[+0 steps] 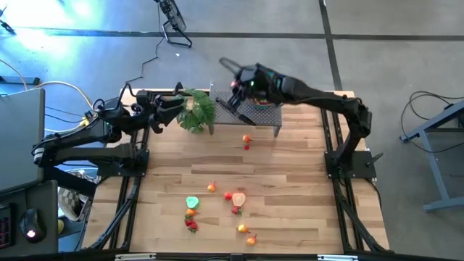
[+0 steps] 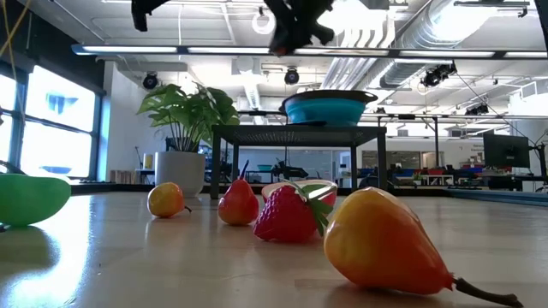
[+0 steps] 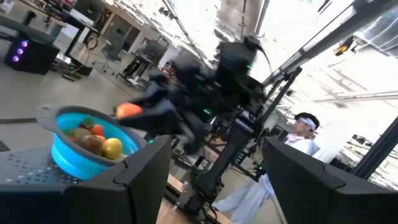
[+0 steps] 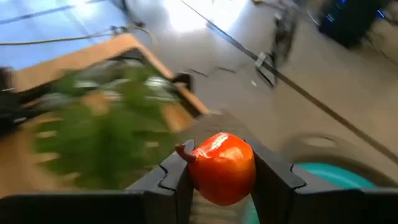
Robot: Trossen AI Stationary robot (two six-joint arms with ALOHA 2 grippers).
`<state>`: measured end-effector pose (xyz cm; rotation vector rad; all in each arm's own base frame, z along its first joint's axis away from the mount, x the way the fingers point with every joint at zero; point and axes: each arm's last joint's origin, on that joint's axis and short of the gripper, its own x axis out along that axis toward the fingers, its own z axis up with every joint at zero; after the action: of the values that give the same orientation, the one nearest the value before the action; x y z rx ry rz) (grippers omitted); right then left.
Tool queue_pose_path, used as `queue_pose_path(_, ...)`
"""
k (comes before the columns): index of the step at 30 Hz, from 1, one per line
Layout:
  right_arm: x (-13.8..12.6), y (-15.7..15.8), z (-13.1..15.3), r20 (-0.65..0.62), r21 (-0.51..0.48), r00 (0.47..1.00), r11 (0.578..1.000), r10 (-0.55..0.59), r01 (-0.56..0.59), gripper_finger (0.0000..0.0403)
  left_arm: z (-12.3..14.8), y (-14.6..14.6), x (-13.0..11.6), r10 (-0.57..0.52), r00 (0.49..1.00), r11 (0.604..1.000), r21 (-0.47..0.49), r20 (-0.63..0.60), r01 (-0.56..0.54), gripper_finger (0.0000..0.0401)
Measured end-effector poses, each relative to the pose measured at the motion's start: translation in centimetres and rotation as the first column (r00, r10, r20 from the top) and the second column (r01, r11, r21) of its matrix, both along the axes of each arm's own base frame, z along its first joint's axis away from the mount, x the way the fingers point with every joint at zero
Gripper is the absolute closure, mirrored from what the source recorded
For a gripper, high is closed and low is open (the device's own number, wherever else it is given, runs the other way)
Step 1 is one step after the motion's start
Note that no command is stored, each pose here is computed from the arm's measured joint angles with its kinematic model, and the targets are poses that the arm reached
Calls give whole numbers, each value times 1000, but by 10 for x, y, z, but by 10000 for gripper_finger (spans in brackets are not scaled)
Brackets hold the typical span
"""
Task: Pick & Place Fruit
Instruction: Put the yellow pear in the blue bowl on the shelf
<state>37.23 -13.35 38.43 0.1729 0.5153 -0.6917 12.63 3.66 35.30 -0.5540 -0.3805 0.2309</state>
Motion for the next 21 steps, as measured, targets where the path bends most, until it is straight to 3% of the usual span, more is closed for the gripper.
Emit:
queue_pose_path(4,-15,-33,-2,-7,24,996,995,-92,92,289,0,0,0,13,1000,1000,26,-8,-13,153)
queue_pose_path(9,-29,-59,-4,-12,61,986,984,-168,168,281,1,2,-1,112,994,992,62,-8,-111,153)
queue_pose_path(21,-43,-82,-23,-119,157,962,953,-244,261,280,1,4,-2,180,983,980,90,-21,-178,153)
